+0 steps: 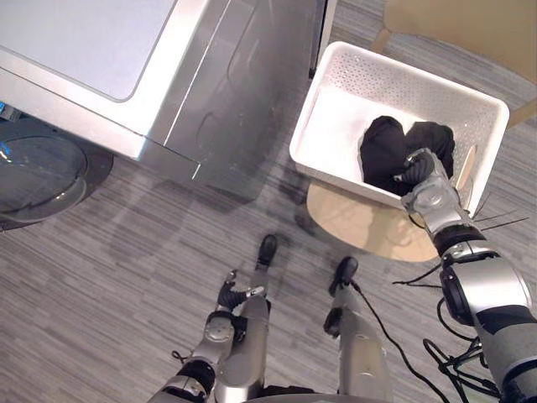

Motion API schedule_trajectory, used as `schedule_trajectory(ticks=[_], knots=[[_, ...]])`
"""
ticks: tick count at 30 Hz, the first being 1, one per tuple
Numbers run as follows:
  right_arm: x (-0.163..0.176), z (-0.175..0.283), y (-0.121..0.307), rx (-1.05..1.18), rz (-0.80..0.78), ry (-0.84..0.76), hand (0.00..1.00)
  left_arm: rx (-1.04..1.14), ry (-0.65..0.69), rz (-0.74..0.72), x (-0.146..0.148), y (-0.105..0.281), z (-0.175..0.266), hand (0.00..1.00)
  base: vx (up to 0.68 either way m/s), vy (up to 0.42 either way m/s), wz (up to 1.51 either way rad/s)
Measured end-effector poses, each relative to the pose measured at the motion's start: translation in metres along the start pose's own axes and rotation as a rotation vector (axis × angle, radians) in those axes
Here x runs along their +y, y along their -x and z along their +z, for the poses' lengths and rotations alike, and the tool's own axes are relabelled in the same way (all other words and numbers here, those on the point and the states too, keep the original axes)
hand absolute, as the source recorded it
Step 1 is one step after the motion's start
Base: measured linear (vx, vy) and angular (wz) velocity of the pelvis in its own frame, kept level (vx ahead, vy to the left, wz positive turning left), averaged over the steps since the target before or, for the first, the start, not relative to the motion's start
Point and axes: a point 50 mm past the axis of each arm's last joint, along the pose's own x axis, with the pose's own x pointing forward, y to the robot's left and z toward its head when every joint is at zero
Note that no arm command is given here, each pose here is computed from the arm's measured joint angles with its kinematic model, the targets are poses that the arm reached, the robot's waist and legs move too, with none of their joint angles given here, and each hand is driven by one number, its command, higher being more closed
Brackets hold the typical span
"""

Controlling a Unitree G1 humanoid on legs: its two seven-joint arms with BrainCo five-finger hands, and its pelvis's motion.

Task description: Pick up the laundry basket with both hands and put the clothes into the washing machine.

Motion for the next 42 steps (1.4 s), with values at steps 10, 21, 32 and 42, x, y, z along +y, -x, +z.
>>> schedule_trajectory(ticks=[10, 21, 32, 42], knots=[[0.014, 0.021, 0.007, -0.033, -0.061, -0.386, 1.00, -0.018, 0.036, 0.005, -0.002, -0.001, 0.007, 0.00, 0.04, -0.034, -0.08], [0.055, 0.020, 0.058, -0.103, -0.042, -0.951, 1.00, 0.055, 0.041, 0.020, 0.006, 0.006, -0.013, 0.00, 0.00, -0.003, 0.04], [0.077, 0.008, 0.135, -0.186, 0.056, -1.249, 1.00, 0.232, 0.039, 0.053, 0.019, 0.037, -0.070, 0.00, 0.00, 0.021, -0.22], [0.070, 0.056, 0.173, -0.455, 0.238, -1.419, 1.00, 0.131, -0.013, 0.078, 0.038, 0.039, -0.059, 0.00, -0.01, -0.051, 0.11]])
